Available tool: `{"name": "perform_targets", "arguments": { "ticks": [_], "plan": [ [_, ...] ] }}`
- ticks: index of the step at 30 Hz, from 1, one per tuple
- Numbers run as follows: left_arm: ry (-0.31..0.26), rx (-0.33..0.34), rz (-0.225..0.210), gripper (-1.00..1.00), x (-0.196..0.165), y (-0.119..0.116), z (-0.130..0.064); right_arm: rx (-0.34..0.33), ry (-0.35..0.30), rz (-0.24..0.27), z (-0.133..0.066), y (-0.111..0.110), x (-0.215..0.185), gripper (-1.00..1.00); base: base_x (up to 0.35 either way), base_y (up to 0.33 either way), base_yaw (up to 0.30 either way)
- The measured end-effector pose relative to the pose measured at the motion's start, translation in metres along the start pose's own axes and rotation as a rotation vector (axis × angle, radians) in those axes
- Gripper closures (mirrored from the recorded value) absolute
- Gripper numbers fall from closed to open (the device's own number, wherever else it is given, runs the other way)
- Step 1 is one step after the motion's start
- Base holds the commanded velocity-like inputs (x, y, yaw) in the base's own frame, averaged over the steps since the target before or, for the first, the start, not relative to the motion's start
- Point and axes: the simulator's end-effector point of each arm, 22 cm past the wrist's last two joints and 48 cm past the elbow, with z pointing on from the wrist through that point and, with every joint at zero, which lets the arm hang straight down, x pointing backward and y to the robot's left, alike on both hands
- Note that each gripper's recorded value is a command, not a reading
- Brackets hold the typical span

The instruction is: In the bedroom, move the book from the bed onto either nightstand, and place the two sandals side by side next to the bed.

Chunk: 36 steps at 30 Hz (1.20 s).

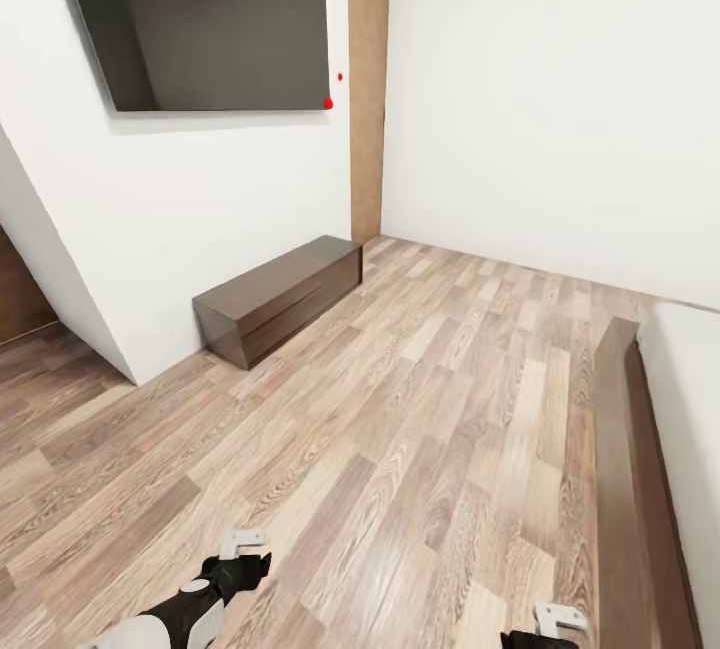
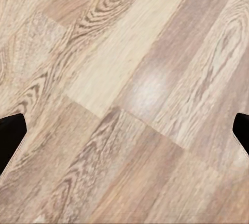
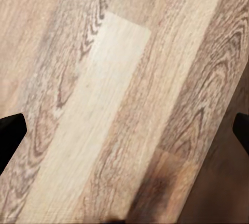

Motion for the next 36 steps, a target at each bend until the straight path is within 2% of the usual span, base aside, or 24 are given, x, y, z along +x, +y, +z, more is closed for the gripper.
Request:
{"name": "perform_targets", "arguments": {
  "ticks": [12,24,36],
  "plan": [
    [0.000,0.000,0.000,-1.00,-0.0001,-0.0001,0.0000,-0.003,0.000,-0.002,0.0000,0.0022,0.0003,-1.00,0.334,0.000,-0.190],
    [0.000,0.001,0.000,-1.00,-0.0001,-0.0003,0.0000,-0.003,0.001,-0.002,0.0000,0.0024,0.0004,-1.00,0.334,0.000,-0.046],
    [0.000,0.000,0.000,-1.00,-0.0001,0.0008,0.0000,-0.003,0.000,-0.002,0.0000,0.0020,0.0003,-1.00,0.334,0.000,-0.251]
  ]
}}
